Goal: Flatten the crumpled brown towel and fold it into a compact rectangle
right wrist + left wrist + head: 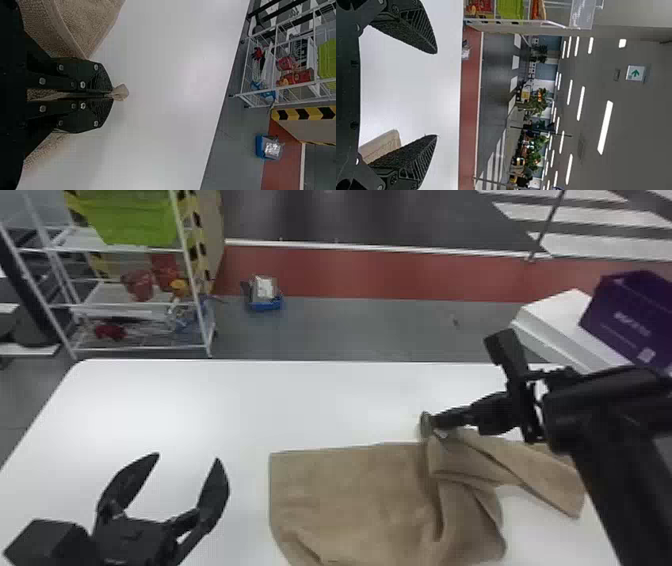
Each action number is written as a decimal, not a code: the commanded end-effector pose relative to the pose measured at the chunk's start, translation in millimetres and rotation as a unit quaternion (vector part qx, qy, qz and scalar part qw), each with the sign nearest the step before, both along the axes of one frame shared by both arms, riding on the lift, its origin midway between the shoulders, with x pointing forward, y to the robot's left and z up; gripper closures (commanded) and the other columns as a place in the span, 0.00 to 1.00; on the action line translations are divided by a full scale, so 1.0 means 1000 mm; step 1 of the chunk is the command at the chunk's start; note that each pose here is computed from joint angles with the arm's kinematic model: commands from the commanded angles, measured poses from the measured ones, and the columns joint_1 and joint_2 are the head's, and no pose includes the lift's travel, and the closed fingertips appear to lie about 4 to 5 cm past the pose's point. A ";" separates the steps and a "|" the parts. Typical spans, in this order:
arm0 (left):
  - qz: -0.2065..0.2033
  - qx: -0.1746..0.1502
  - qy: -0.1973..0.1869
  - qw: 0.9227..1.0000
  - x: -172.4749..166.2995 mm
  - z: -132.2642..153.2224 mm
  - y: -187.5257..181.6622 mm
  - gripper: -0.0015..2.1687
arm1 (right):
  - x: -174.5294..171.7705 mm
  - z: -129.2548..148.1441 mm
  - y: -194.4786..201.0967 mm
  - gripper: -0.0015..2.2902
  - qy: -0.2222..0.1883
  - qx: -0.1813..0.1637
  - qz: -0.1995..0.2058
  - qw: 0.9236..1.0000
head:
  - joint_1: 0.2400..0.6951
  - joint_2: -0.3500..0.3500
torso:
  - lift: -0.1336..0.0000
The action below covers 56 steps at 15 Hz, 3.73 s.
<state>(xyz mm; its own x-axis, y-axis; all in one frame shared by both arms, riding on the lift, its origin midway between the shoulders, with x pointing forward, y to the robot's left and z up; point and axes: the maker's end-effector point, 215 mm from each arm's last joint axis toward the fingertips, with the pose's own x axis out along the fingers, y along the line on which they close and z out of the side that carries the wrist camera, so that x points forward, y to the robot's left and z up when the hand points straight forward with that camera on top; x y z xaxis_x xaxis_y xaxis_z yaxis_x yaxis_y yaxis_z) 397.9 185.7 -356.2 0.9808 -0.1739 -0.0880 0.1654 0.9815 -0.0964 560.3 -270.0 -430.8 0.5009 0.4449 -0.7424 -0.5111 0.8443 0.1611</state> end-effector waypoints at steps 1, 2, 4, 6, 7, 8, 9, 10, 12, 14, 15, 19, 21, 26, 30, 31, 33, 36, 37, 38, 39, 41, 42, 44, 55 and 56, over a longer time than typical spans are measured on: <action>0.001 -0.001 0.000 1.000 0.000 0.000 0.000 0.07 | -0.004 0.024 -0.005 0.63 -0.031 0.034 0.009 0.999 | 1.00 0.36 | 0.07; 0.001 -0.001 0.000 1.000 0.000 0.000 0.001 0.07 | -0.015 0.041 -0.006 0.63 -0.044 0.053 0.026 0.997 | 1.00 0.36 | 0.07; 0.003 0.000 -0.001 1.000 0.000 0.001 0.002 0.07 | -0.048 0.068 -0.001 0.63 -0.068 0.057 0.091 0.992 | 1.00 0.36 | 0.07; 0.003 0.001 -0.003 1.000 0.001 0.003 0.003 0.07 | -0.099 0.103 0.005 0.63 -0.100 0.084 0.193 0.972 | 1.00 0.37 | 0.07; 0.003 0.001 -0.005 1.000 0.001 0.005 0.003 0.07 | -0.122 0.116 -0.004 0.63 -0.121 0.077 0.228 0.963 | 1.00 0.37 | 0.07; 0.003 0.001 -0.005 1.000 0.002 0.006 0.003 0.07 | -0.137 0.130 -0.021 0.63 -0.153 0.048 0.252 0.954 | 1.00 0.37 | 0.07; 0.003 0.001 -0.006 1.000 0.003 0.006 0.003 0.07 | -0.149 0.137 -0.034 0.63 -0.180 0.018 0.277 0.944 | 1.00 0.35 | 0.07; 0.004 0.001 -0.005 1.000 0.004 0.006 0.003 0.07 | -0.160 0.141 -0.051 0.63 -0.202 -0.022 0.302 0.931 | 1.00 0.32 | 0.07; 0.003 0.000 -0.006 1.000 0.007 0.006 0.003 0.07 | -0.177 0.144 -0.078 0.63 -0.229 -0.082 0.343 0.907 | 1.00 0.27 | 0.07; 0.002 0.000 -0.001 1.000 0.010 0.001 0.001 0.06 | -0.192 0.144 -0.085 0.63 -0.253 -0.114 0.381 0.882 | 1.00 0.21 | 0.07; 0.002 0.000 0.000 1.000 0.012 -0.001 0.001 0.06 | -0.200 0.136 -0.086 0.63 -0.247 -0.127 0.397 0.875 | 1.00 0.17 | 0.07; 0.003 0.001 0.000 1.000 0.012 0.000 0.003 0.06 | -0.221 0.095 -0.097 0.63 -0.199 -0.172 0.448 0.855 | 1.00 0.14 | 0.07; 0.007 0.000 0.001 1.000 0.012 -0.002 0.008 0.06 | -0.245 0.075 -0.092 0.63 -0.178 -0.172 0.480 0.842 | 1.00 0.12 | 0.07; 0.009 -0.003 0.007 1.000 0.018 -0.011 0.012 0.06 | -0.282 0.056 -0.140 0.63 -0.126 -0.204 0.503 0.830 | 1.00 0.09 | 0.07; 0.008 -0.003 0.008 1.000 0.022 -0.014 0.012 0.06 | -0.288 0.055 -0.194 0.63 -0.100 -0.242 0.505 0.822 | 1.00 0.00 | 0.07; 0.011 -0.003 0.010 1.000 0.020 -0.016 0.014 0.06 | -0.297 0.051 -0.210 0.63 -0.087 -0.252 0.509 0.819 | 1.00 0.00 | 0.07; 0.014 -0.004 0.012 1.000 0.021 -0.018 0.019 0.06 | -0.312 0.044 -0.240 0.63 -0.056 -0.270 0.510 0.814 | 1.00 0.00 | 0.07; 0.011 -0.006 0.013 1.000 0.025 -0.022 0.017 0.06 | -0.325 0.037 -0.286 0.63 -0.011 -0.294 0.501 0.814 | 1.00 0.00 | 0.07; 0.009 -0.008 0.014 1.000 0.026 -0.023 0.014 0.06 | -0.327 0.035 -0.302 0.63 0.003 -0.299 0.494 0.816 | 1.00 0.00 | 0.07; 0.008 -0.008 0.013 1.000 0.027 -0.022 0.013 0.06 | -0.328 0.035 -0.315 0.63 0.011 -0.307 0.494 0.813 | 1.00 0.00 | 0.07; 0.008 -0.007 0.013 1.000 0.027 -0.022 0.013 0.06 | -0.324 0.038 -0.330 0.63 0.017 -0.315 0.488 0.814 | 1.00 0.00 | 0.07; 0.009 -0.006 0.013 1.000 0.027 -0.022 0.015 0.06 | -0.309 0.051 -0.352 0.63 0.019 -0.336 0.473 0.815 | 1.00 0.00 | 0.07; 0.010 -0.006 0.014 1.000 0.026 -0.023 0.016 0.06 | -0.308 0.056 -0.361 0.63 0.024 -0.347 0.469 0.812 | 1.00 0.00 | 0.07; 0.011 -0.006 0.014 1.000 0.026 -0.024 0.017 0.06 | -0.303 0.063 -0.376 0.63 0.034 -0.363 0.462 0.809 | 1.00 0.00 | 0.07; 0.011 -0.006 0.016 1.000 0.025 -0.026 0.017 0.06 | -0.300 0.084 -0.371 0.00 -0.021 -0.369 0.463 0.805 | 1.00 0.00 | 0.07; 0.010 -0.006 0.017 1.000 0.025 -0.027 0.017 0.06 | -0.293 0.097 -0.364 0.01 -0.054 -0.364 0.456 0.810 | 1.00 0.00 | 0.07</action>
